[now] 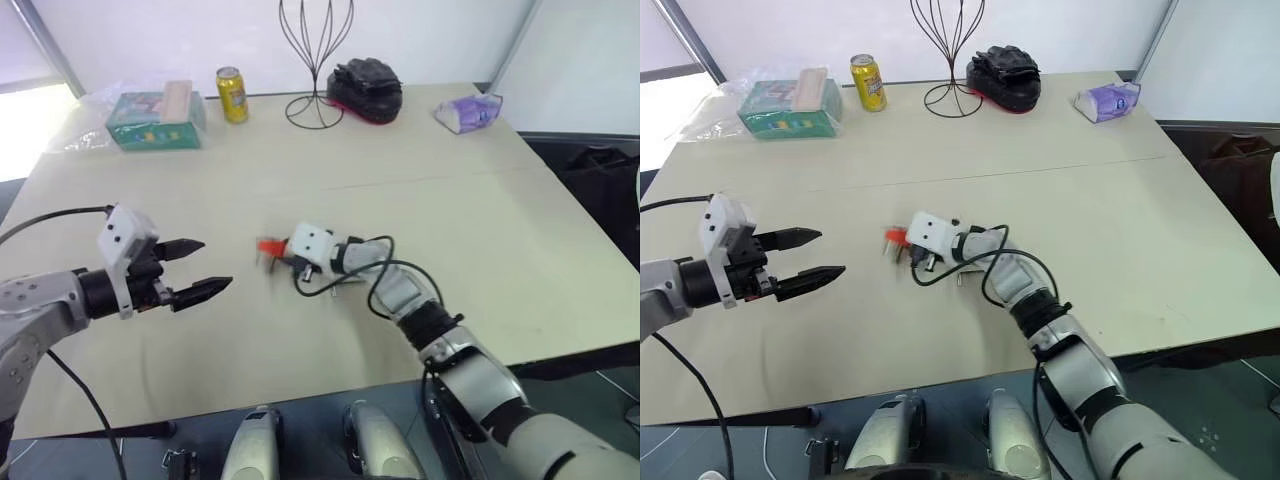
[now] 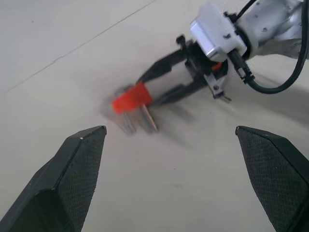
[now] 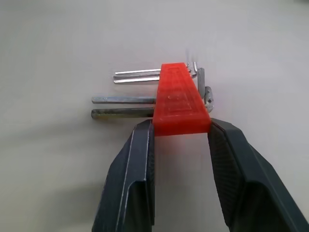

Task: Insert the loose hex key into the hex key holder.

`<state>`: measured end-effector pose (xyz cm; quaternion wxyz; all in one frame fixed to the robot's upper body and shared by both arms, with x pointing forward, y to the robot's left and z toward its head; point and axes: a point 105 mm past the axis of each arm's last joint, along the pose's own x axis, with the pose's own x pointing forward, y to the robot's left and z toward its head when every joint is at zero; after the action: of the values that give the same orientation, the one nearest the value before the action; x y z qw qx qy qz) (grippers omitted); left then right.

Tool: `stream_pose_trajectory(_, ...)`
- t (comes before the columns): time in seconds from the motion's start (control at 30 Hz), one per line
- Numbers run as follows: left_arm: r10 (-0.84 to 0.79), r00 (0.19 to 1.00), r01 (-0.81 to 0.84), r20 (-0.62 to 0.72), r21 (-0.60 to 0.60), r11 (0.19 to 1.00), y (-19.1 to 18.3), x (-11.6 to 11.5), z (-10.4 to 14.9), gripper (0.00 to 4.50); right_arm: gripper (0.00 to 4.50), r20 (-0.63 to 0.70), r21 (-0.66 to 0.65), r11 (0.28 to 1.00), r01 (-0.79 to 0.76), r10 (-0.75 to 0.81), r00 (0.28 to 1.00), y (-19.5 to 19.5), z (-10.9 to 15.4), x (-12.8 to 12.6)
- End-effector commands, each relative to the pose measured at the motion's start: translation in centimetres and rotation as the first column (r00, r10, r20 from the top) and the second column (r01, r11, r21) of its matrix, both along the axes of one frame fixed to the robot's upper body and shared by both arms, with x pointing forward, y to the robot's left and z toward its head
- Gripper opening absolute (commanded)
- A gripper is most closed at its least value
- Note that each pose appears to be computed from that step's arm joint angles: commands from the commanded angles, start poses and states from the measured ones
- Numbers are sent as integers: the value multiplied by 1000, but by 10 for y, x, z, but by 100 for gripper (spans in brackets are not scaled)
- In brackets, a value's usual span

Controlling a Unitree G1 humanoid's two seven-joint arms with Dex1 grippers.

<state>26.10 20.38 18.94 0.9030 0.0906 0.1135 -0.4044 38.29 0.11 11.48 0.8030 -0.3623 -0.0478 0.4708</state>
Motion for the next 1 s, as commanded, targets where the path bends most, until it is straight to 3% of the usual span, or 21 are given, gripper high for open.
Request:
stream_pose_trajectory(0.03, -25, 999, 27, 48, -28, 999, -4, 5, 13, 450, 101, 334, 29, 993, -116, 100, 937, 4, 61, -13)
stream_pose_trajectory(0.2, -111, 990, 119, 90, -96, 988, -22, 19, 33, 450, 101, 677, -88, 963, -255, 245, 694, -7, 118, -43)
stream_pose_trajectory(0.43, -233, 962, 258, 141, -191, 947, -48, 31, 61, 450, 101, 788, -207, 903, -377, 382, 483, -16, 153, -70)
stream_pose_trajectory(0.6, -289, 943, 322, 167, -224, 920, -61, 33, 71, 450, 101, 798, -256, 879, -403, 427, 425, -21, 163, -77)
stream_pose_trajectory(1.0, -355, 920, 388, 166, -268, 882, -76, 31, 77, 450, 101, 788, -282, 869, -407, 452, 418, -26, 165, -78)
